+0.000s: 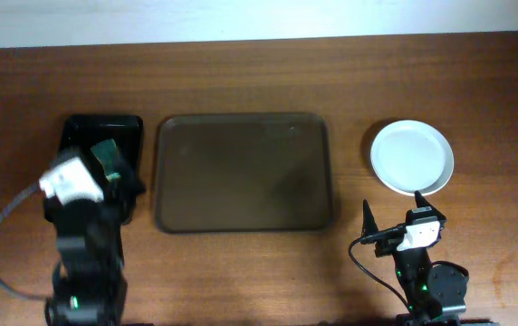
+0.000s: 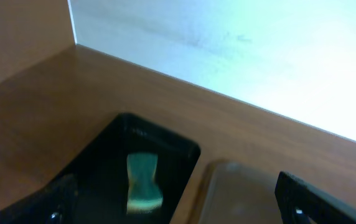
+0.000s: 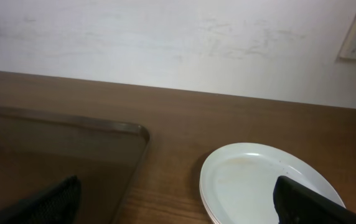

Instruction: Clean dirty plates on tray and stack at the side

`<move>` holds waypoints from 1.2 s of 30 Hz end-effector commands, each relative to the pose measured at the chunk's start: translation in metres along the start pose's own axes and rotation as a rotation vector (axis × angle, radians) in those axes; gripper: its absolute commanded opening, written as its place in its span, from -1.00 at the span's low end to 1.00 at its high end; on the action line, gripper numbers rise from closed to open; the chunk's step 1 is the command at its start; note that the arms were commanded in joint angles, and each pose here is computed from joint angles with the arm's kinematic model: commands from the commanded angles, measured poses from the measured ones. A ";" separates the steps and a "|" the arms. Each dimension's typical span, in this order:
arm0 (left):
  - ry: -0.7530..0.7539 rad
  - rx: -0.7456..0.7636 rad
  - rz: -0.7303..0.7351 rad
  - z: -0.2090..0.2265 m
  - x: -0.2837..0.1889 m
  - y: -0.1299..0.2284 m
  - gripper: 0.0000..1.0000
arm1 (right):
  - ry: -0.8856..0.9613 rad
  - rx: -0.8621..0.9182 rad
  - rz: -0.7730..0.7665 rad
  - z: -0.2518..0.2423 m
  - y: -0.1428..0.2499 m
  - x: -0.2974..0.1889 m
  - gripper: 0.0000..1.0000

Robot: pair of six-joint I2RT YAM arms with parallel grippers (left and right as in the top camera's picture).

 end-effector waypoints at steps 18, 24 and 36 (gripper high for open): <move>0.134 0.377 -0.214 0.024 -0.026 0.106 0.98 | 0.006 0.008 0.004 -0.001 0.003 0.000 0.97; 0.134 0.377 -0.215 0.023 -0.026 0.106 0.98 | 0.006 0.008 0.004 -0.001 0.003 0.000 0.96; 0.134 0.377 -0.215 0.023 -0.026 0.106 0.98 | 0.006 0.008 0.004 -0.001 0.003 0.000 0.97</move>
Point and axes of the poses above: each gripper's point midway between its finger pads, its own x axis out along the fingers, its own z axis along the line the jaws close on, y = z × x, the point moved 3 cm from there along -x, back along the fingers
